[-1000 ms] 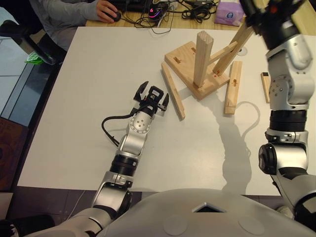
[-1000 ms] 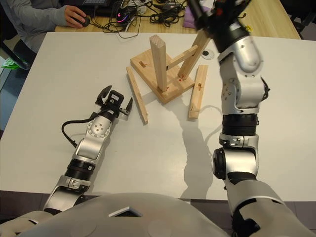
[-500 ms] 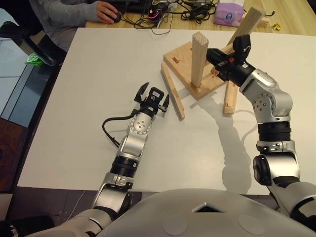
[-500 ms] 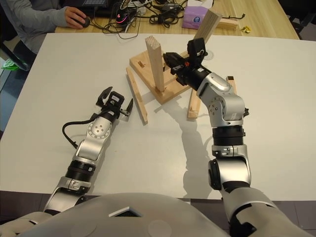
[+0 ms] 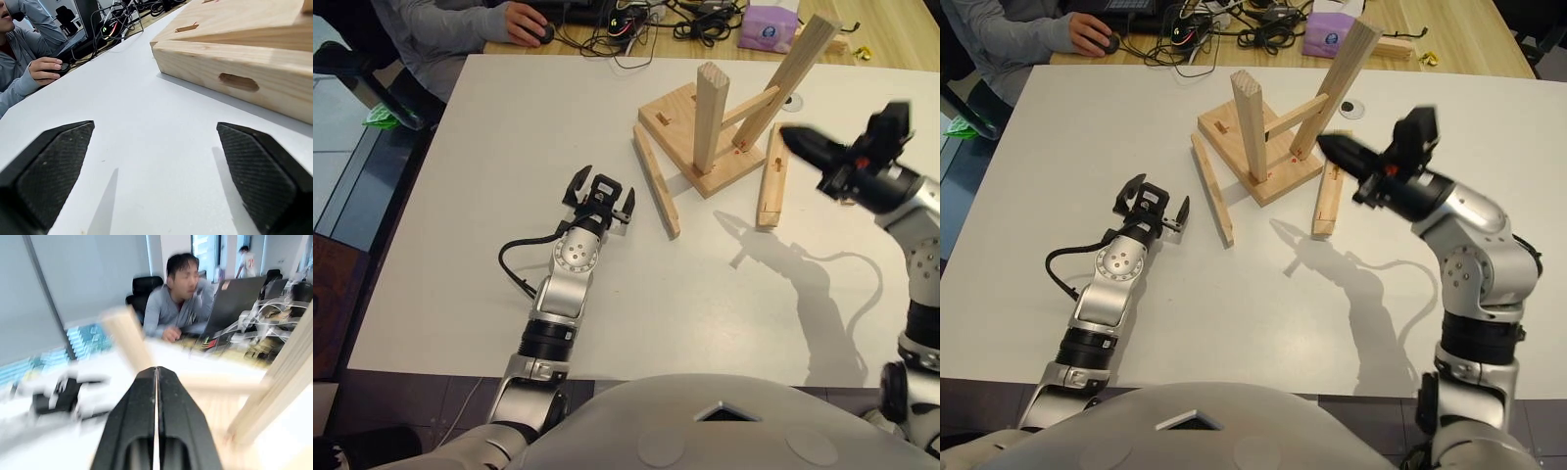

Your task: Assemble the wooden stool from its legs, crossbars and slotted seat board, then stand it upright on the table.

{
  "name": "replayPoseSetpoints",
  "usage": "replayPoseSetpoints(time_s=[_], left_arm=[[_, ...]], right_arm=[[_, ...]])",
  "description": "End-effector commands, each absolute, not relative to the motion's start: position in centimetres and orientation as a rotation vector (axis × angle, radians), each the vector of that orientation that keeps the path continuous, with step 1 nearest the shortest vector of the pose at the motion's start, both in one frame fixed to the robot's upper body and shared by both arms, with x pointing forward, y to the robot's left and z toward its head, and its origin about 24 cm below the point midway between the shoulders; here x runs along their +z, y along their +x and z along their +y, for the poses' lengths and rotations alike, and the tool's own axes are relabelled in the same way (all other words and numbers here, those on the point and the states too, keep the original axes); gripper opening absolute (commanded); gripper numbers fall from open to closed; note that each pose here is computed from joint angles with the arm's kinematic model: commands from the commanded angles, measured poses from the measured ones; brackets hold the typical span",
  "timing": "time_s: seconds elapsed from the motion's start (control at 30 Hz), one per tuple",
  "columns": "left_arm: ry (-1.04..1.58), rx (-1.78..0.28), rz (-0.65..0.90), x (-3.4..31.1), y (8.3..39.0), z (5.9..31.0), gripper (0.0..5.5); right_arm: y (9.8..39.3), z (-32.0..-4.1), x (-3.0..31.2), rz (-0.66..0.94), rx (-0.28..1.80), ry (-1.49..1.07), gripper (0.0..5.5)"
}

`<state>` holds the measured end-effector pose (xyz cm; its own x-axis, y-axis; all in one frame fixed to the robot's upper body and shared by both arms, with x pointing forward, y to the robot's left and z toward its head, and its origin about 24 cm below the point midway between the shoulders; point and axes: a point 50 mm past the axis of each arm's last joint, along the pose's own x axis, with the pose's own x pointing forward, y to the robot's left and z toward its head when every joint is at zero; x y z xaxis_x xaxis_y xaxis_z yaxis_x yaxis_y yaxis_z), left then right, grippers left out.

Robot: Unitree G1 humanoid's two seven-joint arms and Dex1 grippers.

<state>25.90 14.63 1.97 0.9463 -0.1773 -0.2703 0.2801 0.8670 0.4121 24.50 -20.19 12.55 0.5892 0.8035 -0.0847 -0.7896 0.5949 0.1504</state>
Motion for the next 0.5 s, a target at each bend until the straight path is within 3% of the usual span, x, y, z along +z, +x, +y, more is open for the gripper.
replayPoseSetpoints(time_s=[0.03,0.23,0.37,0.5], left_arm=[[0.459,-0.231,0.238,2.2,25.7,15.0,4.64],[0.461,-0.245,0.24,2.1,26.0,14.9,4.64],[0.465,-0.254,0.235,2.2,26.1,14.8,4.64],[0.464,-0.261,0.236,2.2,26.1,14.7,4.64]], right_arm=[[22.6,-19.1,10.0,0.29,1.03,0.019,0.91],[24.7,-13.4,6.4,0.258,0.943,-0.049,1.94],[26.8,-9.5,6.0,0.238,0.898,-0.096,1.99],[28.8,-8.0,6.5,0.219,0.76,-0.136,1.99]])
